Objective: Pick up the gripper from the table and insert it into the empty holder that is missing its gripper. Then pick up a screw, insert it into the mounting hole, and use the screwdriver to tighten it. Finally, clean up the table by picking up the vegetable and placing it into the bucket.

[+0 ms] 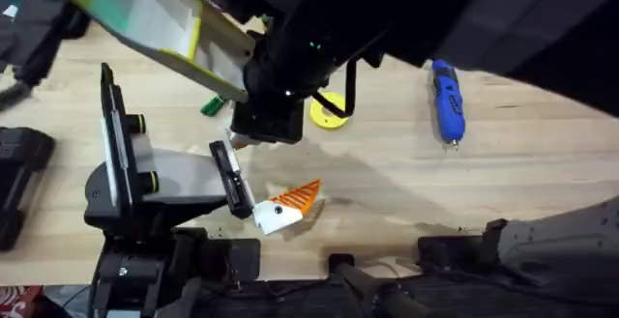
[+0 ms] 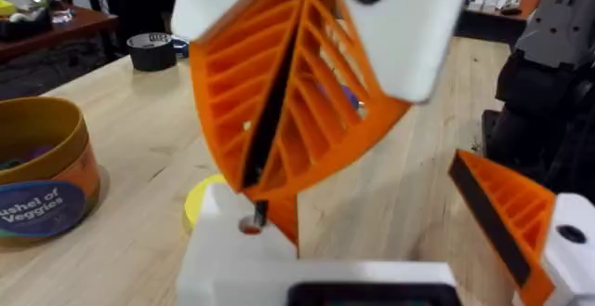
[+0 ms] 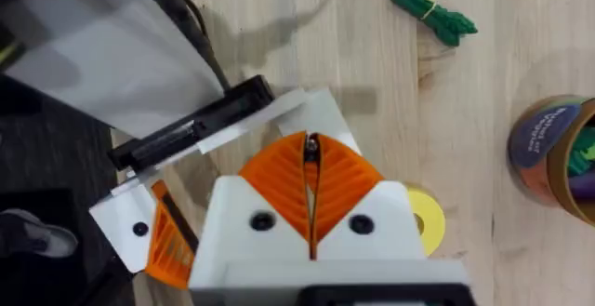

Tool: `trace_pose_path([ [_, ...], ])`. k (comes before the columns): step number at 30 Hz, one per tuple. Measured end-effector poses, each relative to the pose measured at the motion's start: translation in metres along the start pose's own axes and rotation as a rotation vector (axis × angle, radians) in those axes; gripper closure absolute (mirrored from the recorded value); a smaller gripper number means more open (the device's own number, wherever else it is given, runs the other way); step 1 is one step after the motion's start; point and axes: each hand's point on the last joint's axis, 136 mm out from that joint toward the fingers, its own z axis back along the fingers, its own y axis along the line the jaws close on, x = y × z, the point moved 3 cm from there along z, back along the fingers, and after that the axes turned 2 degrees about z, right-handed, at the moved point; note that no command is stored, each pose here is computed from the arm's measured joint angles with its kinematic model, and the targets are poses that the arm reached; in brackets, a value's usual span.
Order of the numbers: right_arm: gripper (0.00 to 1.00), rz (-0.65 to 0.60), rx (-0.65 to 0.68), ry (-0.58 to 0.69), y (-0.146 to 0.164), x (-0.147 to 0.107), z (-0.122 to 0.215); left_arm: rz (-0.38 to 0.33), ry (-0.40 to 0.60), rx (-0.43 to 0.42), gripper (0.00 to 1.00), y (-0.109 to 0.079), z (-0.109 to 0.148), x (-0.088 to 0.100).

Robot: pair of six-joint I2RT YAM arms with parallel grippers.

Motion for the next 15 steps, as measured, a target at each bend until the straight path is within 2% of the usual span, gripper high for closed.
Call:
trace_pose_path([
  [15,0.996,0.000,0.001,0.002,0.0000,-0.0016,-0.0043,0.001,0.000,0.000,0.015,0.0000,0.0000,0.0000],
])
